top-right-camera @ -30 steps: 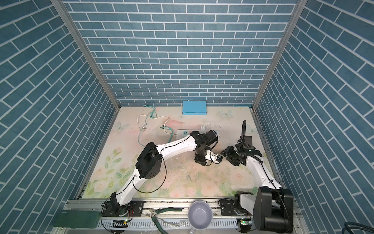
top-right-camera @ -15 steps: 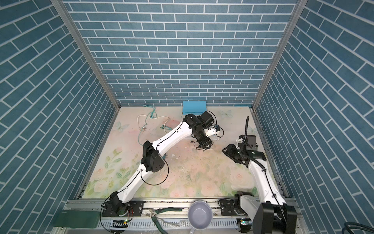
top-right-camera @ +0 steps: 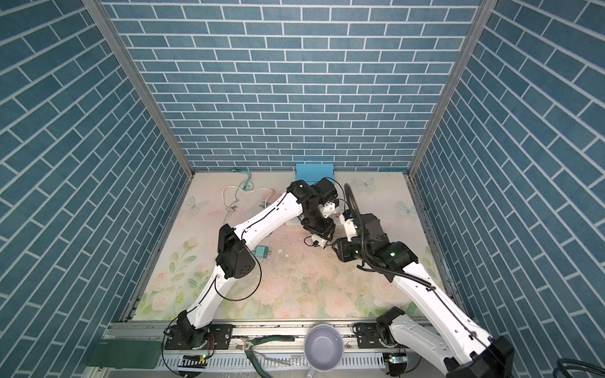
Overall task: Insert plugs into power strip
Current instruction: Pass the plug.
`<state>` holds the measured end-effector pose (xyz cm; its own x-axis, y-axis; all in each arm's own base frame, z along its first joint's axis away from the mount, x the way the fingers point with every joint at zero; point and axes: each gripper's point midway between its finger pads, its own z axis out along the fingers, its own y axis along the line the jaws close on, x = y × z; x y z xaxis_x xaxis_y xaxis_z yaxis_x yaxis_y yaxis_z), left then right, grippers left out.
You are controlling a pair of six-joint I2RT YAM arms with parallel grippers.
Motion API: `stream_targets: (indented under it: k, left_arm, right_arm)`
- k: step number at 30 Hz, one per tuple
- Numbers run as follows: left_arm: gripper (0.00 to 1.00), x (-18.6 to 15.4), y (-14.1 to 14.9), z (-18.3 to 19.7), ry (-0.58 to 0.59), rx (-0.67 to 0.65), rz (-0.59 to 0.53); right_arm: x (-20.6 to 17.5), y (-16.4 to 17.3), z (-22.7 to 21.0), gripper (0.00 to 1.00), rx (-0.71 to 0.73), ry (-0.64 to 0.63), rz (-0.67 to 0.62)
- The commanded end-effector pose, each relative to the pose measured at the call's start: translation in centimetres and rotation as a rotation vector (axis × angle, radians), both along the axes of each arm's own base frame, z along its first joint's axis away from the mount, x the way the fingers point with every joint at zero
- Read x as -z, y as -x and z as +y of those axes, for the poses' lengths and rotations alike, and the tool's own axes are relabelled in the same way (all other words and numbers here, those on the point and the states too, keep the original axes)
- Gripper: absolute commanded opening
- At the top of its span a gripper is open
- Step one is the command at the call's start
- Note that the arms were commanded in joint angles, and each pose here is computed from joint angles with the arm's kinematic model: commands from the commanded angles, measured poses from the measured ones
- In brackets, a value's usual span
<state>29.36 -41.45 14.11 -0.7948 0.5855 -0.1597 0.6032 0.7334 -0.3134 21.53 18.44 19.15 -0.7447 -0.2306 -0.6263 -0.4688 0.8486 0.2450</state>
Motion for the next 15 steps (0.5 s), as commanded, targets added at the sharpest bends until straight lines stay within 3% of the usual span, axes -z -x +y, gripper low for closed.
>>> stream_targets:
  k: [1,8,15]
  left_arm:
    - [0.46,-0.2,0.4,1.8,-0.023,-0.060,0.072]
    - [0.46,-0.2,1.7,2.1,-0.001,-0.050,0.164]
    - [0.44,-1.3,2.0,2.0,0.062,-0.064,0.222]
  right_arm:
    - [-0.2,-0.5,-1.2,0.44,-0.022,0.249,-0.132]
    - [-0.4,0.9,2.7,0.44,-0.216,0.554,-0.404]
    - [0.4,1.5,7.2,0.44,-0.336,0.778,-0.639]
